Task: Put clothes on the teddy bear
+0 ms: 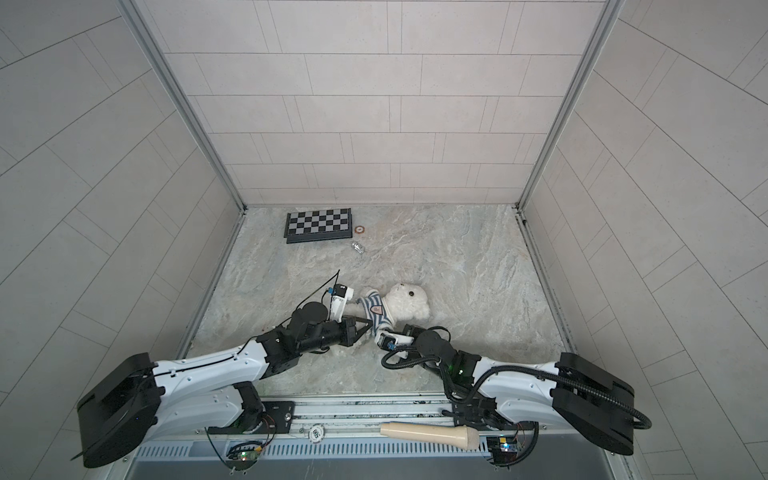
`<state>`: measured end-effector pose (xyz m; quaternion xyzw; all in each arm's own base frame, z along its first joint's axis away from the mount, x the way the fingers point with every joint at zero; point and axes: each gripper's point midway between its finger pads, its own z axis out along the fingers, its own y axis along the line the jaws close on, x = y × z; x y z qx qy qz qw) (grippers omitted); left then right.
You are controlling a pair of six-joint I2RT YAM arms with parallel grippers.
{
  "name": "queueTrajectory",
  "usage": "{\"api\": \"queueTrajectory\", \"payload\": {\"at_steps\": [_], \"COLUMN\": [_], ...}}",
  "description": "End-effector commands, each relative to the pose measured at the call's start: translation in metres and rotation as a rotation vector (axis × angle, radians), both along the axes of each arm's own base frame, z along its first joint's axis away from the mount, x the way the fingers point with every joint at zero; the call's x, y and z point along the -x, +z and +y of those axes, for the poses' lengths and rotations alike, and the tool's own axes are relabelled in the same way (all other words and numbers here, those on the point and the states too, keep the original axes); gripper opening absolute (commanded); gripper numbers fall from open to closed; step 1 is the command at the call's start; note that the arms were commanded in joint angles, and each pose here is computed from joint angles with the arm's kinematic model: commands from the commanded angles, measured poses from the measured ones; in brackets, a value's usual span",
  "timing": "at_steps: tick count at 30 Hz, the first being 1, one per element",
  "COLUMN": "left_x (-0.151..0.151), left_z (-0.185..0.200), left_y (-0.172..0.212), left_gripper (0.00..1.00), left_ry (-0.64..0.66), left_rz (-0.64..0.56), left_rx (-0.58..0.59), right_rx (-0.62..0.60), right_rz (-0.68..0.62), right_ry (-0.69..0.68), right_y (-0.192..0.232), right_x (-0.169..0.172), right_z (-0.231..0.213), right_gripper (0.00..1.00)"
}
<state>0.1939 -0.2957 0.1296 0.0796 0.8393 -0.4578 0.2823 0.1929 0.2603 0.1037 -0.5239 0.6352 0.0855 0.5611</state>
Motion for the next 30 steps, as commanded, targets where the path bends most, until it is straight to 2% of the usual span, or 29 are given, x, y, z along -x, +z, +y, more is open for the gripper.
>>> {"api": "queueTrajectory", "payload": {"at_steps": [1, 11, 20, 25, 30], "left_x": [-0.001, 0.003, 0.005, 0.004, 0.004], "left_z": [-0.007, -0.006, -0.006, -0.005, -0.003], "left_y": [0.022, 0.024, 0.021, 0.020, 0.018], "left_gripper": [0.00, 0.00, 0.00, 0.00, 0.00], "left_ry": [-0.013, -0.015, -0.014, -0.006, 0.003], "left_rz": [-0.037, -0.041, -0.037, -0.031, -0.027], "left_rx": [0.056, 0.058, 0.052, 0.058, 0.057], "right_rx": [0.009, -0.019, -0.012, -0.001, 0.012], "right_rz": [-0.024, -0.047, -0.073, -0.093, -0.113], "right_ry": [0.012, -0.004, -0.034, -0.045, -0.044], "right_y": [0.005, 0.013, 0.014, 0.006, 0.001], "right_x": [-0.002, -0.012, -0.019, -0.025, -0.031], "right_z": [0.007, 0.017, 0.019, 0.024, 0.032], "right_gripper": [0.07, 0.25, 0.34, 0.35, 0.27]}}
